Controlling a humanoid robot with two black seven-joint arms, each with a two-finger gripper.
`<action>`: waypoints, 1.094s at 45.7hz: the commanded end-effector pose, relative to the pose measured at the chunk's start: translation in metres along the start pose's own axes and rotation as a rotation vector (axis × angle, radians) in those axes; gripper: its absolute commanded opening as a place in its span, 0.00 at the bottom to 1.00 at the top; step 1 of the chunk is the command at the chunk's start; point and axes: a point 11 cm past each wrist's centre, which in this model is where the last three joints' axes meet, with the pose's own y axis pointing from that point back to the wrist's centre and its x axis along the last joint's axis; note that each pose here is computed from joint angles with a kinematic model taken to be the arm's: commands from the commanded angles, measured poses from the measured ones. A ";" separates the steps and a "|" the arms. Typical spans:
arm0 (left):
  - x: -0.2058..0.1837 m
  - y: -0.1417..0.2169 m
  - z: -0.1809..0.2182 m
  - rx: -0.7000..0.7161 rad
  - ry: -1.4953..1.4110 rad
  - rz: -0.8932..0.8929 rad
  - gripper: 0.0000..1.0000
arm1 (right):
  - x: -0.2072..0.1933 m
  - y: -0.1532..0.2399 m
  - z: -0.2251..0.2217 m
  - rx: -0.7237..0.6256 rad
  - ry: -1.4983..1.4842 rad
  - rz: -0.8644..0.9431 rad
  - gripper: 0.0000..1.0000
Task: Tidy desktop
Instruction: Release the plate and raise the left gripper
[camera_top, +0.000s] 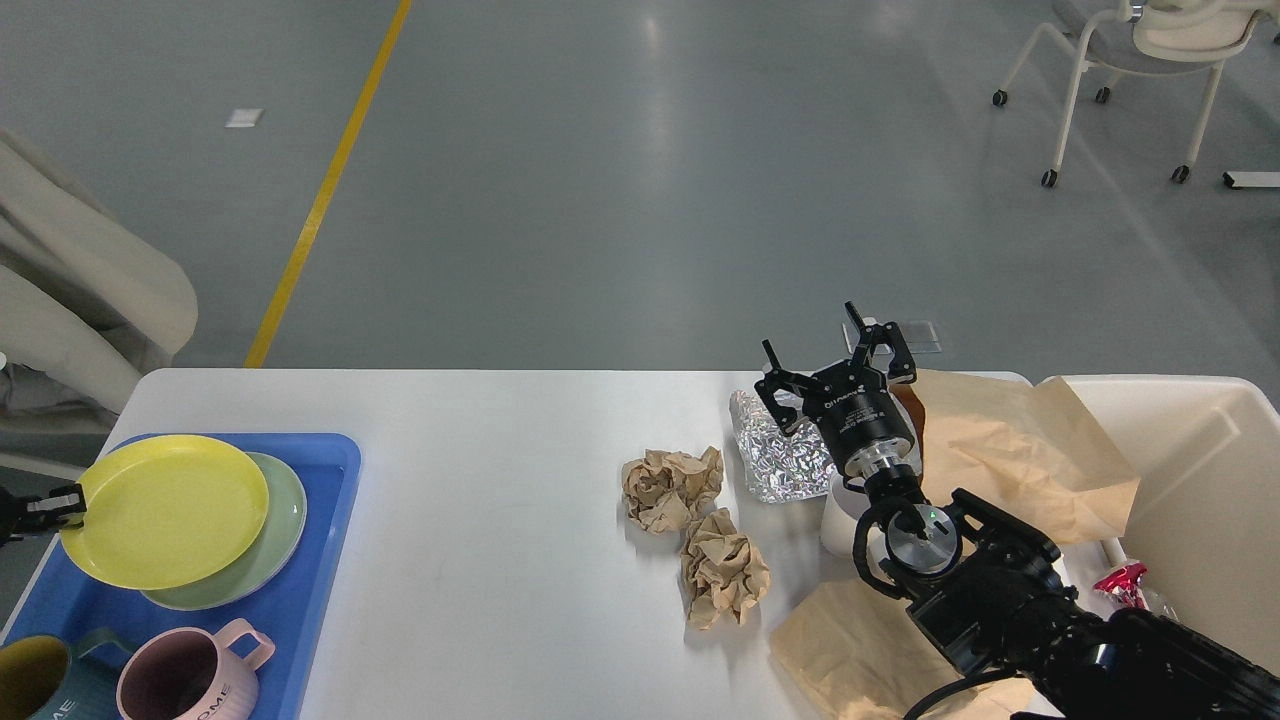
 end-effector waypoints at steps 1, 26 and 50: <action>-0.003 -0.005 0.006 -0.006 -0.003 -0.003 0.12 | 0.000 0.000 0.000 0.000 0.000 0.000 1.00; 0.050 0.032 0.019 -0.197 0.113 0.095 0.82 | 0.000 0.000 0.000 0.000 0.001 0.001 1.00; 0.181 0.178 0.090 -1.104 0.625 0.324 0.86 | 0.001 0.000 0.000 0.001 0.002 0.003 1.00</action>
